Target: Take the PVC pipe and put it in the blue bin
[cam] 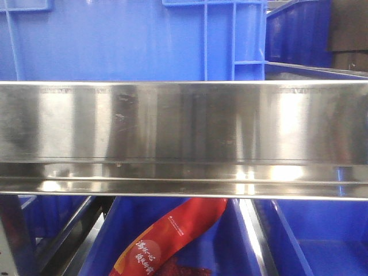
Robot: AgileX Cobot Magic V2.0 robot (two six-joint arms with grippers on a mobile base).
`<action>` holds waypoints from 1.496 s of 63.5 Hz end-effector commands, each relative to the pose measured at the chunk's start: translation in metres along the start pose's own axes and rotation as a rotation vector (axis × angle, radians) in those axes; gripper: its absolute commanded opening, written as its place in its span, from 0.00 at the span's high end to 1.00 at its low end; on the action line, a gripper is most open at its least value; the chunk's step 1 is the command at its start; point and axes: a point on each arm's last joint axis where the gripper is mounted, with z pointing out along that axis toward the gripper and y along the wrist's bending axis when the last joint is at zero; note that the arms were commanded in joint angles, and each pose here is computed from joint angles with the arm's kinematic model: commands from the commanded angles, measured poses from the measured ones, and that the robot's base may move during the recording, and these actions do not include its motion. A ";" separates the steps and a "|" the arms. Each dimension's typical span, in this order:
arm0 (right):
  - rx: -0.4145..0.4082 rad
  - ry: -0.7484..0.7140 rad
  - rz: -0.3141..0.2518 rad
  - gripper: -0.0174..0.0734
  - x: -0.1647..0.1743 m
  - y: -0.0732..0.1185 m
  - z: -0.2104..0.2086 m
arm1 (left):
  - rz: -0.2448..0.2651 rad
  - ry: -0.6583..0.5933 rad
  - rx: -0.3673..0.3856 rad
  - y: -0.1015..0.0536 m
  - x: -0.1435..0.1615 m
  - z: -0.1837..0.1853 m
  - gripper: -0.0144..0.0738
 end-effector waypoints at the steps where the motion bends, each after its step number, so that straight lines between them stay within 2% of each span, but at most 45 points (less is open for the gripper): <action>1: 0.005 -0.028 -0.012 0.98 -0.001 0.000 0.000 | -0.006 -0.026 -0.002 0.000 -0.003 0.000 0.96; 16: 0.007 -0.020 -0.012 0.98 0.012 -0.001 0.001 | -0.006 -0.026 -0.002 0.000 -0.003 0.000 0.96; 23: 0.007 -0.067 -0.013 0.98 0.008 -0.001 0.001 | -0.006 -0.026 -0.002 0.000 -0.003 0.000 0.96; 83: 0.007 -0.012 -0.011 0.98 0.013 -0.001 0.001 | -0.006 -0.026 -0.002 0.000 -0.003 0.000 0.96; 90: 0.007 -0.013 -0.049 0.98 0.013 -0.001 0.001 | -0.006 -0.026 -0.002 0.000 -0.003 0.000 0.96; 95: 0.007 -0.008 -0.049 0.98 0.013 -0.001 0.001 | -0.006 -0.026 -0.002 0.000 -0.003 0.000 0.96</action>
